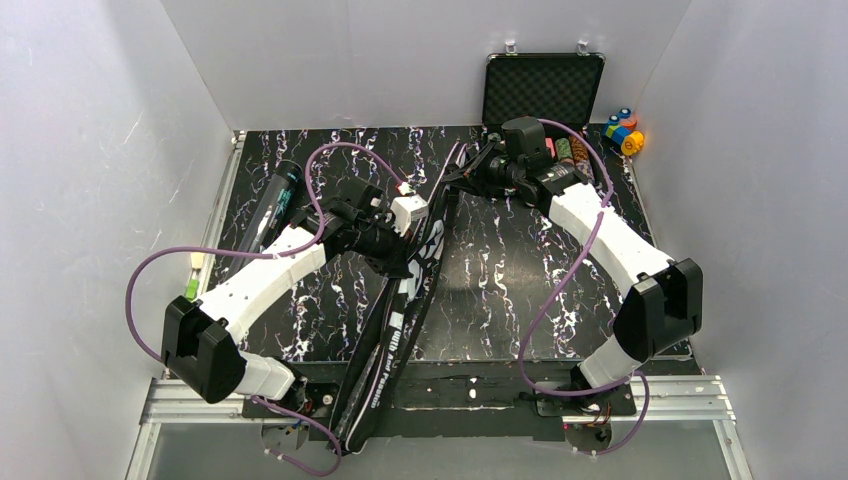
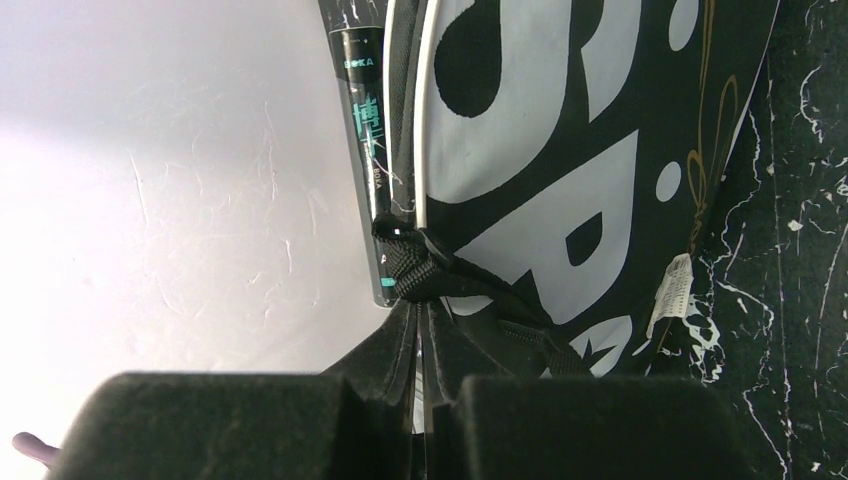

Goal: Pack up the badminton gear

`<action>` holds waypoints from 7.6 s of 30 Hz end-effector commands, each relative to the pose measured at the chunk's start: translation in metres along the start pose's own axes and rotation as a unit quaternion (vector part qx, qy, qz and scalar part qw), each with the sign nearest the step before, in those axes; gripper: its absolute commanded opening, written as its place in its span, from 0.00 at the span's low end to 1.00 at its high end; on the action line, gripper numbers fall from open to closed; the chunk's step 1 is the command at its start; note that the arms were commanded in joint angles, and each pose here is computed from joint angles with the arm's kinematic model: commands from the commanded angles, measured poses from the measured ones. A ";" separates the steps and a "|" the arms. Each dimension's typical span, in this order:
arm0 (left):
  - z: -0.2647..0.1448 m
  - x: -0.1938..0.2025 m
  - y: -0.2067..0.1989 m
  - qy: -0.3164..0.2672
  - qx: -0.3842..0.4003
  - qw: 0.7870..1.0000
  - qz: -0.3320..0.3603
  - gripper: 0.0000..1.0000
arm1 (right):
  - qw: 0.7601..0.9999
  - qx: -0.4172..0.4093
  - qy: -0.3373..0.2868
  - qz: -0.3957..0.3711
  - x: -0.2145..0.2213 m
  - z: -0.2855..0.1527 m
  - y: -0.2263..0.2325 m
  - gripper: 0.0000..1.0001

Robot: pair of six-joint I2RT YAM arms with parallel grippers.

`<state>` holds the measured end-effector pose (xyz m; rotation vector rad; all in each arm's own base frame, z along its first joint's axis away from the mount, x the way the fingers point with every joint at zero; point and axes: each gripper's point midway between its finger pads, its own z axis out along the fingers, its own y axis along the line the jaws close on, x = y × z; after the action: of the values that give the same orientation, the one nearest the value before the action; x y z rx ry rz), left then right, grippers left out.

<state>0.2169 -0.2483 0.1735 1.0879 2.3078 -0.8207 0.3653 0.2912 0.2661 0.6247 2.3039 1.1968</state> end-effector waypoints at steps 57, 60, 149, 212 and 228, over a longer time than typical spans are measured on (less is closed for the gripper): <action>-0.017 -0.019 -0.017 -0.053 0.019 0.998 0.041 0.00 | 0.998 -0.055 0.021 0.005 0.021 -0.020 0.022 0.40; -0.018 -0.022 -0.017 -0.056 0.018 0.997 0.041 0.00 | 0.999 -0.050 0.013 0.005 0.019 -0.022 0.019 0.41; -0.023 -0.020 -0.018 -0.059 0.013 0.997 0.046 0.00 | 0.996 -0.009 -0.086 0.018 -0.022 -0.012 -0.011 0.50; -0.025 -0.021 -0.018 -0.059 0.010 0.997 0.047 0.00 | 0.998 -0.060 0.006 0.008 0.022 -0.025 0.002 0.44; -0.023 -0.018 -0.019 -0.057 0.015 0.997 0.046 0.00 | 0.997 -0.073 -0.010 0.007 0.013 -0.025 0.012 0.37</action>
<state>0.2116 -0.2436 0.1750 1.0985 2.2956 -0.8099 0.3300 0.2863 0.2497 0.6432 2.2854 1.2890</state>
